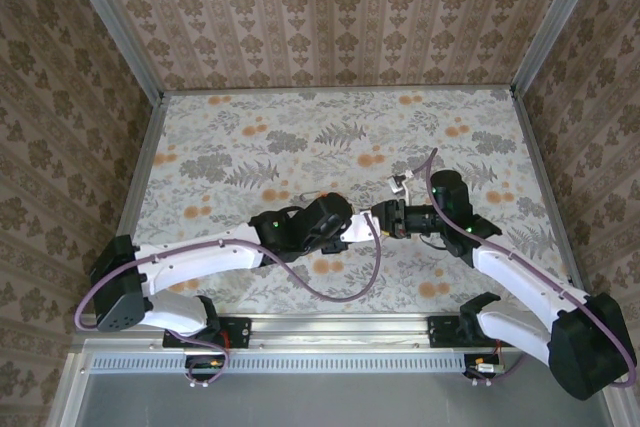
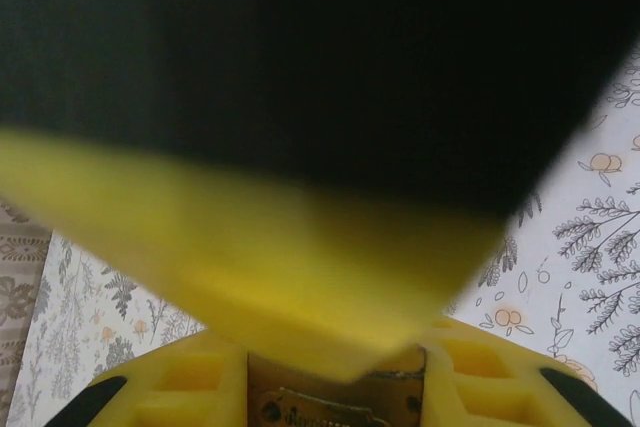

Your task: Unlock with the key

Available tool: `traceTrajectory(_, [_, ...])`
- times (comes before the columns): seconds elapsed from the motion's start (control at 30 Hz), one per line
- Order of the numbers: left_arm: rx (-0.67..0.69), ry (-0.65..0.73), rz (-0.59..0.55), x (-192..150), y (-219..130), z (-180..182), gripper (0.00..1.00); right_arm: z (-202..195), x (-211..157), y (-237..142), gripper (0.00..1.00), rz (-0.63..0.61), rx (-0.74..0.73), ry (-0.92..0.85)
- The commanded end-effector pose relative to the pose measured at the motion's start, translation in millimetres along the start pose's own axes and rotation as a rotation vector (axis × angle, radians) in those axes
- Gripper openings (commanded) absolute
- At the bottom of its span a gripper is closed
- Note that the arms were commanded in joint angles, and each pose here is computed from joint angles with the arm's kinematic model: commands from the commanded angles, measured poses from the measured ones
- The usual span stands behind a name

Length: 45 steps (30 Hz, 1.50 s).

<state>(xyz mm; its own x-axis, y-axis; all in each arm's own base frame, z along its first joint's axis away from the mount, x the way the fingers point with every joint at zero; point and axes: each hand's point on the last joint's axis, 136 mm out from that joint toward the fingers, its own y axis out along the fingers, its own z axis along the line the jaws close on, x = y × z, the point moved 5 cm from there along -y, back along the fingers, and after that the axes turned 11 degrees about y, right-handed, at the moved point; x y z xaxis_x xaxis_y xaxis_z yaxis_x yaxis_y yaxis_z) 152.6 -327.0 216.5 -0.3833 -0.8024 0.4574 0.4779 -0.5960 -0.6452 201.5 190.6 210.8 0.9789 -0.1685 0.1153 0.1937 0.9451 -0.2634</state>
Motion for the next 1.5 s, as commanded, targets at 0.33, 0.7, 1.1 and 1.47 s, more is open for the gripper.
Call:
traceTrajectory(0.33, [-0.027, -0.032, -0.027, 12, 0, 5, 0.2, 0, 0, 9, 0.45, -0.014, 0.0, -0.044])
traceTrajectory(0.7, [-0.012, -0.031, -0.043, 18, 1, 9, 0.21, -4, -2, 19, 0.39, 0.005, -0.017, -0.04])
traceTrajectory(1.1, [0.016, -0.036, -0.076, 26, 4, 12, 0.22, -1, -4, 24, 0.24, -0.004, -0.006, -0.044])
traceTrajectory(1.47, [0.011, -0.024, -0.053, 24, 4, 9, 0.36, 1, -4, 18, 0.11, -0.045, -0.027, -0.059])
